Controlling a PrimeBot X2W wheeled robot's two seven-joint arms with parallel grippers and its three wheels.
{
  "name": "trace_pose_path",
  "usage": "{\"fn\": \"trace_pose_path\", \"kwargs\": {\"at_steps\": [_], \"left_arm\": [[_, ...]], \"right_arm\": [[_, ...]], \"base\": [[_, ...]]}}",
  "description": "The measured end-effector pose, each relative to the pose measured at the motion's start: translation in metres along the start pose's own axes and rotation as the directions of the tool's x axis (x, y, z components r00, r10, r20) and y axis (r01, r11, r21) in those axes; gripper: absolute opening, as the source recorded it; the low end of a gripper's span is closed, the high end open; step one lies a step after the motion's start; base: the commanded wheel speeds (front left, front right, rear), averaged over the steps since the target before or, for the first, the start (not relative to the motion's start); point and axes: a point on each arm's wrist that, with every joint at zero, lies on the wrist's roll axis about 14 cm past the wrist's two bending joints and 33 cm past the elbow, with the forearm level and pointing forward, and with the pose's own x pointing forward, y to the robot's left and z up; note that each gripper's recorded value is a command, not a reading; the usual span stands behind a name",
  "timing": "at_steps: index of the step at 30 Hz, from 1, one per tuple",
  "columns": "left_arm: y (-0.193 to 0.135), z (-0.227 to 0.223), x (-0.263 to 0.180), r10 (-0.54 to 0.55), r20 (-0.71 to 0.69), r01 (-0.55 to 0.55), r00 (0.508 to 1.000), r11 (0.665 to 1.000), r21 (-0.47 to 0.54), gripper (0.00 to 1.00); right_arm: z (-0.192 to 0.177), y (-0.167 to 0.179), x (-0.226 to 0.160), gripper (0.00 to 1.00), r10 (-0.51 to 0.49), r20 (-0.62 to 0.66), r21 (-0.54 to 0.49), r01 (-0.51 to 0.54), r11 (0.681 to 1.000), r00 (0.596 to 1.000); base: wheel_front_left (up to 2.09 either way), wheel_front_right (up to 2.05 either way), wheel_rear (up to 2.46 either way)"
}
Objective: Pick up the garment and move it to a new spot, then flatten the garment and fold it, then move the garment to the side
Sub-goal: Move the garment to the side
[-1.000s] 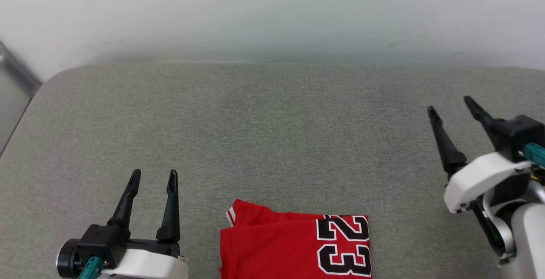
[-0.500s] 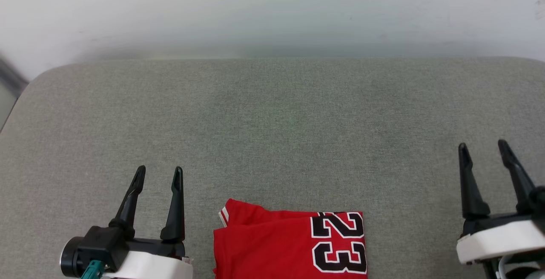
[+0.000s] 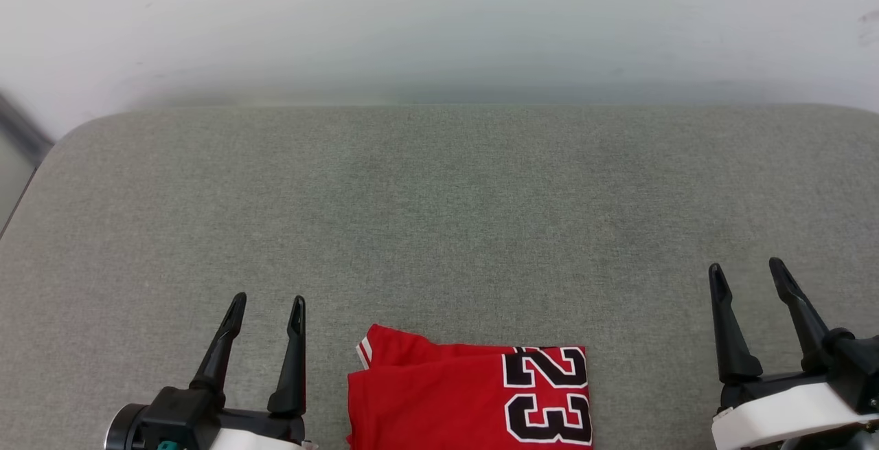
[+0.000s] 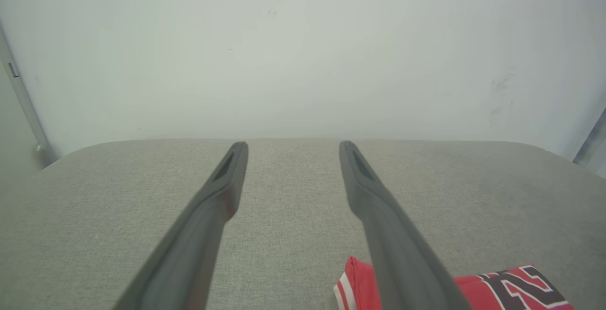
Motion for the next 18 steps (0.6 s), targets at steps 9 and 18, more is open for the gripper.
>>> {"fn": "trace_pose_path", "kwargs": {"at_steps": [9,18], "left_arm": [[0.001,0.002,-0.001,0.006,0.005,-0.006,1.0,1.0,0.0,1.0],[0.005,-0.004,0.004,0.013,-0.011,-0.013,1.0,1.0,0.003,1.0]], "right_arm": [[-0.012,0.006,-0.001,1.0,0.017,-0.063,0.027,-0.015,1.0,0.998],[-0.089,0.041,-0.026,1.0,0.163,-0.538,0.123,-0.115,0.986,0.827]], "base": [[0.0,0.0,0.0],[0.0,0.0,0.0]]}}
